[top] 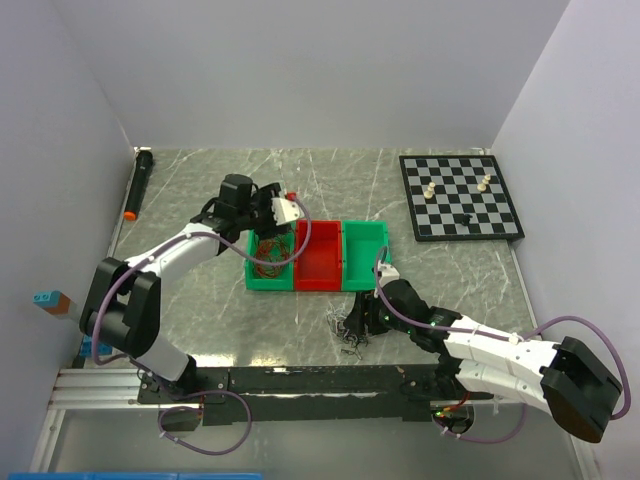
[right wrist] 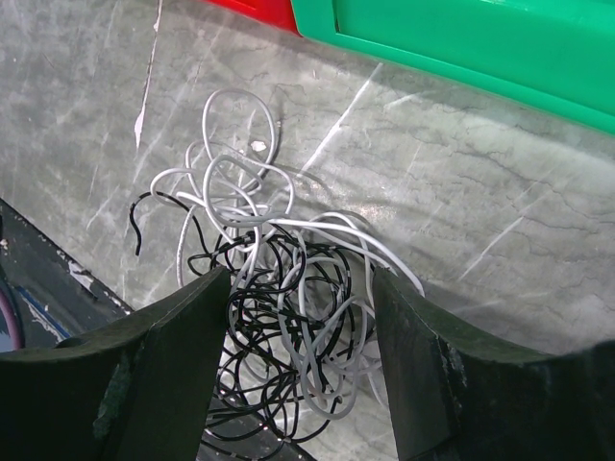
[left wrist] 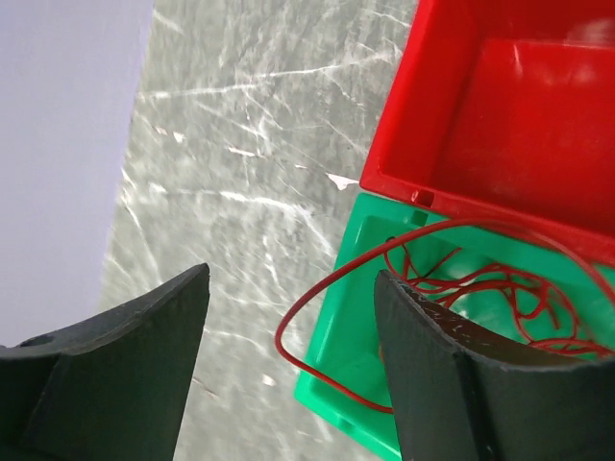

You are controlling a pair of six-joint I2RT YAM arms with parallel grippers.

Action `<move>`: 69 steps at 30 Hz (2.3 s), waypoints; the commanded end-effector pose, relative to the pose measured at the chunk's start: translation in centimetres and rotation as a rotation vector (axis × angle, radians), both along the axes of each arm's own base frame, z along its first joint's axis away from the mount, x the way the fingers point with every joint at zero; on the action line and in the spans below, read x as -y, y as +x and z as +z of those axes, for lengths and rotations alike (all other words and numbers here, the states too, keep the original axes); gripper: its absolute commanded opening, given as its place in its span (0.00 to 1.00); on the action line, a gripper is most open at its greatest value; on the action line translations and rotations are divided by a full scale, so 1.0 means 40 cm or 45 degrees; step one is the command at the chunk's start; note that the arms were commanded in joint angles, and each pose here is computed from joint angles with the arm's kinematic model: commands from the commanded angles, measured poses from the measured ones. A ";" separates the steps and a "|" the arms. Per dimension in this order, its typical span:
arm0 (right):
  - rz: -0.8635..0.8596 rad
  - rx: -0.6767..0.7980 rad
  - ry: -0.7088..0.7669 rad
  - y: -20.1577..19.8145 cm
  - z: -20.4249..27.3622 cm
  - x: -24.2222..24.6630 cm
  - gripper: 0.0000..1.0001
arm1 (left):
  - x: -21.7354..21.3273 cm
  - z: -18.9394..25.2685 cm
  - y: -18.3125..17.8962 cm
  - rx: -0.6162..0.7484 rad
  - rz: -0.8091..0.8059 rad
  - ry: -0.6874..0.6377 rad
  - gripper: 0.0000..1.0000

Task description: Untangle the cables

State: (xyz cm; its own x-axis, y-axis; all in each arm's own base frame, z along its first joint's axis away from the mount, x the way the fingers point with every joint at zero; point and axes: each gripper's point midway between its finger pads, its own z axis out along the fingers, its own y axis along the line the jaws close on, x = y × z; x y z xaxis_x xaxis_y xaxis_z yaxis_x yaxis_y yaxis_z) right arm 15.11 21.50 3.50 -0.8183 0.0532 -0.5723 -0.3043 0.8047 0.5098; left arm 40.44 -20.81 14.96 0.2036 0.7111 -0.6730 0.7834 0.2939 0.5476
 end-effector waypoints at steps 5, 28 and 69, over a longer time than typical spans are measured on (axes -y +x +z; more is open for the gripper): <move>-0.004 0.038 -0.008 0.018 0.008 0.004 0.68 | 0.035 -0.009 -0.004 0.061 -0.258 0.143 0.61; 0.010 0.010 0.003 0.015 -0.004 -0.003 0.69 | -0.013 -0.011 -0.136 0.111 -0.211 0.159 0.10; 0.000 -0.021 0.004 0.013 -0.014 -0.008 0.69 | -0.193 -0.076 -0.158 0.012 0.283 0.286 0.01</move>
State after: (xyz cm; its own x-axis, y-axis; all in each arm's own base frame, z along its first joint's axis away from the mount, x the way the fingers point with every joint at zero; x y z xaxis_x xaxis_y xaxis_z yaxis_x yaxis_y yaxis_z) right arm 15.39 21.52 2.93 -0.8284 0.0538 -0.5576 -0.2922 0.8077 0.5121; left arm 33.93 -13.90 11.14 0.0513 0.8301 -0.5553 0.7130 0.3589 0.6023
